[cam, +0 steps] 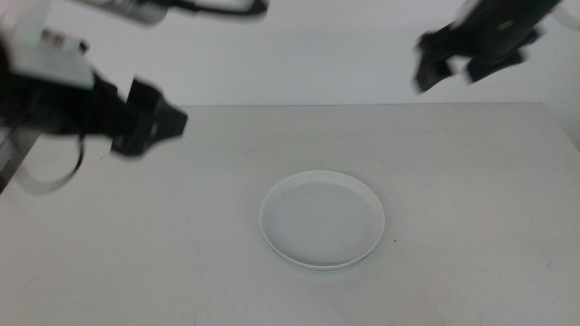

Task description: Stack the three bowls on top of each other.

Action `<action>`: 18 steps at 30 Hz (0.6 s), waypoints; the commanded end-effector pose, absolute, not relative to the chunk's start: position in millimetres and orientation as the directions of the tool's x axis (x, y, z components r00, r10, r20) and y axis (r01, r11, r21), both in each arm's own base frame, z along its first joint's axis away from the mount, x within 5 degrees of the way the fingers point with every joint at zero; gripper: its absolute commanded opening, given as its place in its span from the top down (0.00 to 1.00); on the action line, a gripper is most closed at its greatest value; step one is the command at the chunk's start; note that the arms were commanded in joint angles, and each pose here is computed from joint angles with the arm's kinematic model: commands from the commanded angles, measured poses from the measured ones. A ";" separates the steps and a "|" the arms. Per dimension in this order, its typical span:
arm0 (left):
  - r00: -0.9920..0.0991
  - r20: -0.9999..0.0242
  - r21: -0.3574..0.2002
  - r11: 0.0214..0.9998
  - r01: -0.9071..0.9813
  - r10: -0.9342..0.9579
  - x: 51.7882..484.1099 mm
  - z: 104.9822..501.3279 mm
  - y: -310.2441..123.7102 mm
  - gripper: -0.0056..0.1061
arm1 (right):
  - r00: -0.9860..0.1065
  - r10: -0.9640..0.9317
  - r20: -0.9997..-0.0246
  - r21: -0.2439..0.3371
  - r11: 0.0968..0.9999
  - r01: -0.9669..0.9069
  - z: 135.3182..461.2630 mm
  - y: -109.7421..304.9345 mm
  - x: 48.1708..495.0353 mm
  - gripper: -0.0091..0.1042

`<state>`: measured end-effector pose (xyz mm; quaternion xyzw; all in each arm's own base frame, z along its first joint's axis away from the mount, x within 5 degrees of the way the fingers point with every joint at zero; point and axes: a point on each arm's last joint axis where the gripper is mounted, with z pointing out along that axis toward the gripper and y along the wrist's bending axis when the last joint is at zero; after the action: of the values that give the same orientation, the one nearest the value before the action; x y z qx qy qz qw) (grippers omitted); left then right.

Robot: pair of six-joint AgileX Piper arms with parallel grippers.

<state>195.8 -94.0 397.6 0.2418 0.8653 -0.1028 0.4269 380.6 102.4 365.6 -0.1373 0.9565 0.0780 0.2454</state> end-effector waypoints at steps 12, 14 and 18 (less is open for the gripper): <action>-0.548 -0.832 -0.141 0.922 0.362 0.088 238.9 402.1 -34.7 0.01 | -0.507 -0.026 -0.861 -0.001 0.999 -0.049 407.6 3.0 235.7 0.39; -0.502 -0.862 -0.146 0.912 0.383 0.072 231.1 392.1 -36.9 0.01 | -0.454 -0.028 -0.891 -0.009 0.999 -0.044 399.5 2.6 212.4 0.39; -0.401 -0.916 -0.138 0.915 0.380 0.028 211.7 368.3 -36.8 0.01 | -0.394 -0.028 -0.918 -0.014 0.999 -0.038 369.3 2.2 179.5 0.39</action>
<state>217.8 -38.5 357.0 0.1476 0.8566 -0.1638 0.4665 188.9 4.6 363.4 -0.0149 0.8704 0.0190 0.4917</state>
